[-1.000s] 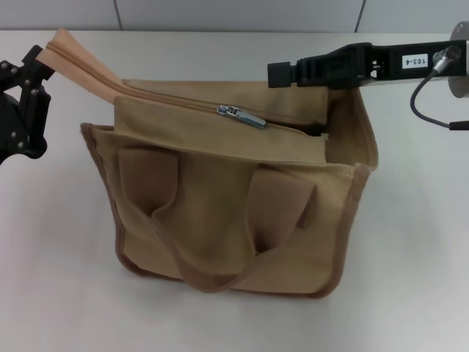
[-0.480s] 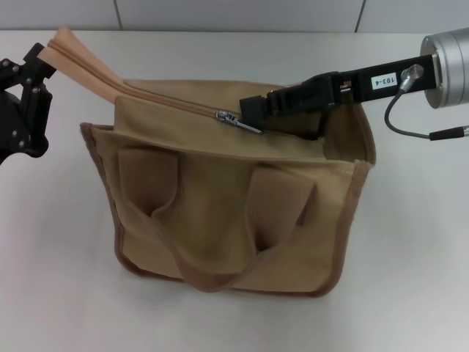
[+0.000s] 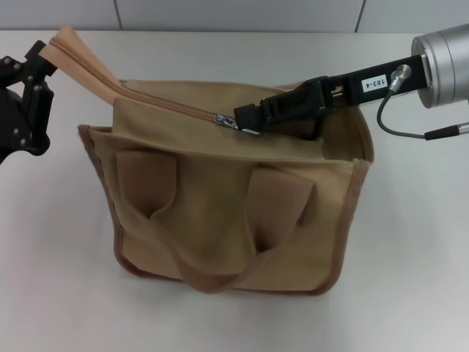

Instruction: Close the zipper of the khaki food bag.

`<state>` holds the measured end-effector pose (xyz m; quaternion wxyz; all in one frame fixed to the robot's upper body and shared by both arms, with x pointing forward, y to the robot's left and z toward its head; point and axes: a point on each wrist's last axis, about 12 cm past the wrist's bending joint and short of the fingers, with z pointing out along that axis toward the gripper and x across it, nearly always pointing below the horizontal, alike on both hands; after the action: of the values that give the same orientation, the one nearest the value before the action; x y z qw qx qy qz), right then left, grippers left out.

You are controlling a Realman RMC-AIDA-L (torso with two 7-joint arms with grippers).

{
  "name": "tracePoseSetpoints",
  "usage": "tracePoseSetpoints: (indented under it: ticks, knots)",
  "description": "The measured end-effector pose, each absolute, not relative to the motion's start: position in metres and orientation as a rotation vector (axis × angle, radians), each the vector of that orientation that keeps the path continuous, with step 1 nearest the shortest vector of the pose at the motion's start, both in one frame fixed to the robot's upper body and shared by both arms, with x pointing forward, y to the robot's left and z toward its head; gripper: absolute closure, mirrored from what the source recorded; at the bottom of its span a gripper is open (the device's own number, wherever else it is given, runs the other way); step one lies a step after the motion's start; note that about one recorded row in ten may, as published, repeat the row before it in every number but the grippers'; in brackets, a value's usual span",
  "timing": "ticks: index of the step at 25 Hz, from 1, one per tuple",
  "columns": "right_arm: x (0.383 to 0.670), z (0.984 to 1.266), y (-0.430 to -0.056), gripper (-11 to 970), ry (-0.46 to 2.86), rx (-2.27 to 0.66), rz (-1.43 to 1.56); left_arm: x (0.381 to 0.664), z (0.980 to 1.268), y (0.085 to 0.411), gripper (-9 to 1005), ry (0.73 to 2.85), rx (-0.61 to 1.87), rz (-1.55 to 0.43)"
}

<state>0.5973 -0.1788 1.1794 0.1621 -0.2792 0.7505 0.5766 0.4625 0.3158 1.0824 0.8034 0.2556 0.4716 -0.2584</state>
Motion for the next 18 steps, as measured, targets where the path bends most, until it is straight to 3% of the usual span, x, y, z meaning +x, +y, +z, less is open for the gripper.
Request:
tracePoseSetpoints:
  ticks: [8, 13, 18]
  knots:
    - [0.5959, 1.1829, -0.178, 675, 2.147, -0.792, 1.682, 0.4631, 1.0827, 0.3147, 998, 1.007, 0.55, -0.558]
    - [0.5947, 1.1853, -0.1773, 812, 2.15, -0.796, 1.708, 0.4631, 1.0827, 0.3145, 998, 1.007, 0.55, -0.558]
    - [0.595, 1.1866, -0.1776, 808, 2.152, -0.797, 1.702, 0.4631, 1.0826, 0.3144, 997, 1.007, 0.551, -0.559]
